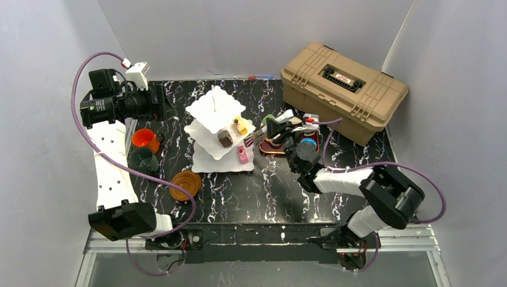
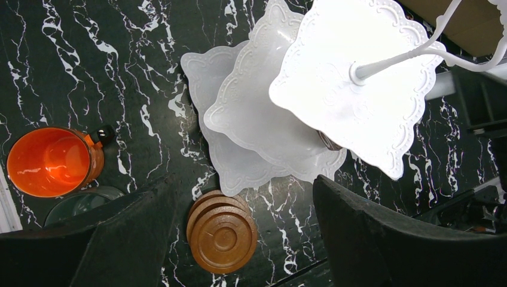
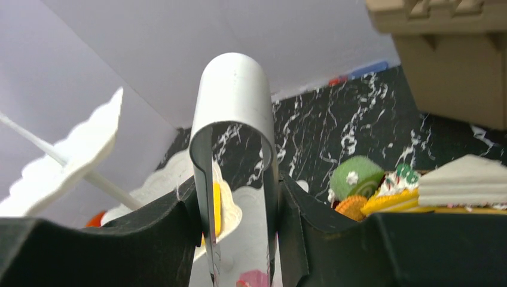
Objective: Serve the afternoon tea
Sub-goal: Place the desert on the desert table, then pick up the desert from the tray.
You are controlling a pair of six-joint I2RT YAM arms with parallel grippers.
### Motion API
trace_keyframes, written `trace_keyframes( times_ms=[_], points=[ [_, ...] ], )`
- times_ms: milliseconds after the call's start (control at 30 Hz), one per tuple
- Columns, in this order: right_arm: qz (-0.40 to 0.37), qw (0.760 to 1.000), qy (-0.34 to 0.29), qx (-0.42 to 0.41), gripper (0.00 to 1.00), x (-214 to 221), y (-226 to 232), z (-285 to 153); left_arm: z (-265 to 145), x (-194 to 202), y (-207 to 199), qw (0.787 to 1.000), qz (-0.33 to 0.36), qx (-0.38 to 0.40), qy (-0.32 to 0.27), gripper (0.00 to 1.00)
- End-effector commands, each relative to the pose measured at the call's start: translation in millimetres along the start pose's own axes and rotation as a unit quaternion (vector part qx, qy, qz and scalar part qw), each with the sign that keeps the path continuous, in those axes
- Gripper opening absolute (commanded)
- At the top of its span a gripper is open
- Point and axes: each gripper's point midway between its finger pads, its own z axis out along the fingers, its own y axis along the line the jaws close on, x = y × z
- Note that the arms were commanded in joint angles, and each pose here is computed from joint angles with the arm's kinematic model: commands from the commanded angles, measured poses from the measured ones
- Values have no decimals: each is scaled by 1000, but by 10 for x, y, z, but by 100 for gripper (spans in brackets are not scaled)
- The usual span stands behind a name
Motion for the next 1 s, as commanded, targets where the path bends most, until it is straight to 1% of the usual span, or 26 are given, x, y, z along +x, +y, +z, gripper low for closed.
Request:
trace_keyframes(
  times_ms=[0, 267, 467, 633, 967],
  points=[
    [6, 998, -56, 5, 50, -469, -23, 1, -101, -50, -98, 1000, 12, 6, -16, 80],
    [-61, 994, -66, 60, 51, -718, -438, 3, -105, -60, -104, 1000, 12, 8, -17, 80],
    [-97, 990, -64, 82, 52, -823, -690, 51, -93, -58, -102, 1000, 10, 9, -16, 80],
    [-118, 988, -55, 84, 53, -786, -764, 137, -90, -51, -104, 1000, 10, 10, -15, 80],
    [-127, 988, -43, 82, 56, -618, -808, 259, -94, -53, -100, 1000, 9, 9, -15, 80]
  ],
)
